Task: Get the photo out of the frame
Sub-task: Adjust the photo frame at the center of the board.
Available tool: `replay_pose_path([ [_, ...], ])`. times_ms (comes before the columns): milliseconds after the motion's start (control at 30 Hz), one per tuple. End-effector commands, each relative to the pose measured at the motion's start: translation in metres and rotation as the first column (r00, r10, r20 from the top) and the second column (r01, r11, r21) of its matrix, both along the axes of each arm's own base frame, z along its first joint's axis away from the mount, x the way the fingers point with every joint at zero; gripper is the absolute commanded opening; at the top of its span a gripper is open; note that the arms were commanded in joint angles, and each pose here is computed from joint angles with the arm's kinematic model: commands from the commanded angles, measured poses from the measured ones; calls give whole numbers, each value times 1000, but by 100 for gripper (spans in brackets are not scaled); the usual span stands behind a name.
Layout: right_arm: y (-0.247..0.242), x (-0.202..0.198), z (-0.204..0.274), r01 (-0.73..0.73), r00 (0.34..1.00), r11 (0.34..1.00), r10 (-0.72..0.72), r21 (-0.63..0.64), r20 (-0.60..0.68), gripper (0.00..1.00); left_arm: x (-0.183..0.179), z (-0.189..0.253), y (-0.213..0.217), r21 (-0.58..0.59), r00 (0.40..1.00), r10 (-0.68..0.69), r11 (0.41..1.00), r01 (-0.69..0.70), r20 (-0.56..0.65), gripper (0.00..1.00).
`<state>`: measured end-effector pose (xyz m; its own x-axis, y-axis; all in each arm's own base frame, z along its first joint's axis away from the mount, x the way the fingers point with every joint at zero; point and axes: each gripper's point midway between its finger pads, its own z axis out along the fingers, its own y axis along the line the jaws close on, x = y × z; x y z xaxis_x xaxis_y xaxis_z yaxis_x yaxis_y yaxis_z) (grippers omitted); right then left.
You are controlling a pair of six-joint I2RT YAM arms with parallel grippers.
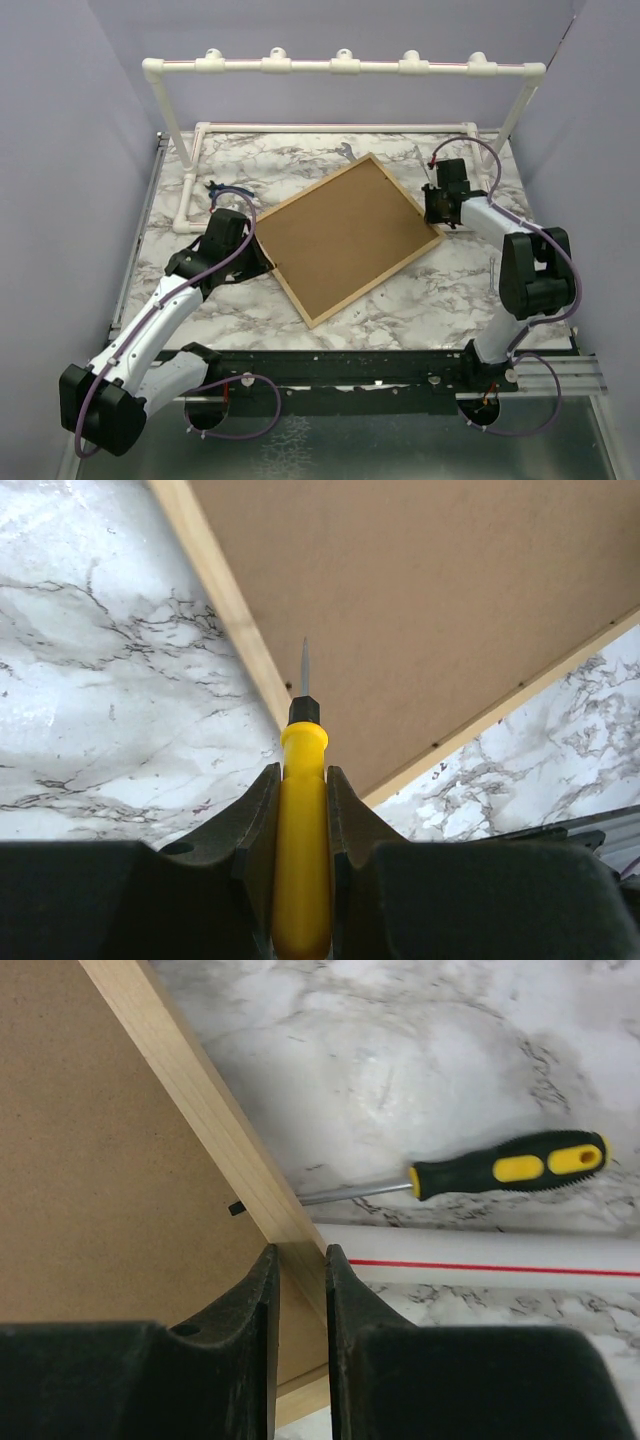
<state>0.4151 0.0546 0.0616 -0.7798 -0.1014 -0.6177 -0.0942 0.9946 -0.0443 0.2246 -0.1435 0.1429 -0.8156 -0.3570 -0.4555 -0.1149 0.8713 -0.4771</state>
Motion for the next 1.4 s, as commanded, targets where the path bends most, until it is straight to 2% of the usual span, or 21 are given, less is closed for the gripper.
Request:
replay_pose_path([
  [0,-27,6,9,187,980,982,-188,12,63,1,4,5,-10,-73,1000,-4,997,6,31,0],
  [267,12,-26,13,149,987,956,-159,254,21,1,8,4,-13,-86,999,-6,996,9,39,0],
  [500,27,-75,7,163,984,909,-177,383,2,4,16,2,-17,-84,999,-11,996,14,39,0],
  [533,28,-81,5,164,984,904,-179,396,0,8,17,2,-17,-85,999,-12,996,16,41,0],
  [600,29,-93,1,159,985,898,-175,411,1,24,20,3,-19,-87,999,-16,996,20,42,0],
  [667,24,-100,0,180,979,897,-204,404,17,37,22,2,-21,-86,999,-21,996,24,37,0],
  [767,18,-96,16,168,974,907,-214,387,79,47,24,2,-23,-90,999,-26,995,29,36,0],
  [800,14,-94,23,171,969,910,-225,377,102,55,24,2,-23,-92,999,-28,995,31,37,0],
  [900,1,-82,43,200,952,921,-264,335,157,70,24,2,-25,-98,999,-33,994,36,34,0],
  [967,-8,-73,52,229,938,926,-292,299,184,75,21,-2,-25,-102,999,-36,994,39,26,0],
  [1100,-19,-54,56,271,927,922,-327,276,182,80,17,-9,-27,-112,999,-42,993,43,7,0],
  [1367,-19,-25,39,270,936,875,-336,402,103,83,16,-10,-26,-113,999,-48,992,49,13,0],
])
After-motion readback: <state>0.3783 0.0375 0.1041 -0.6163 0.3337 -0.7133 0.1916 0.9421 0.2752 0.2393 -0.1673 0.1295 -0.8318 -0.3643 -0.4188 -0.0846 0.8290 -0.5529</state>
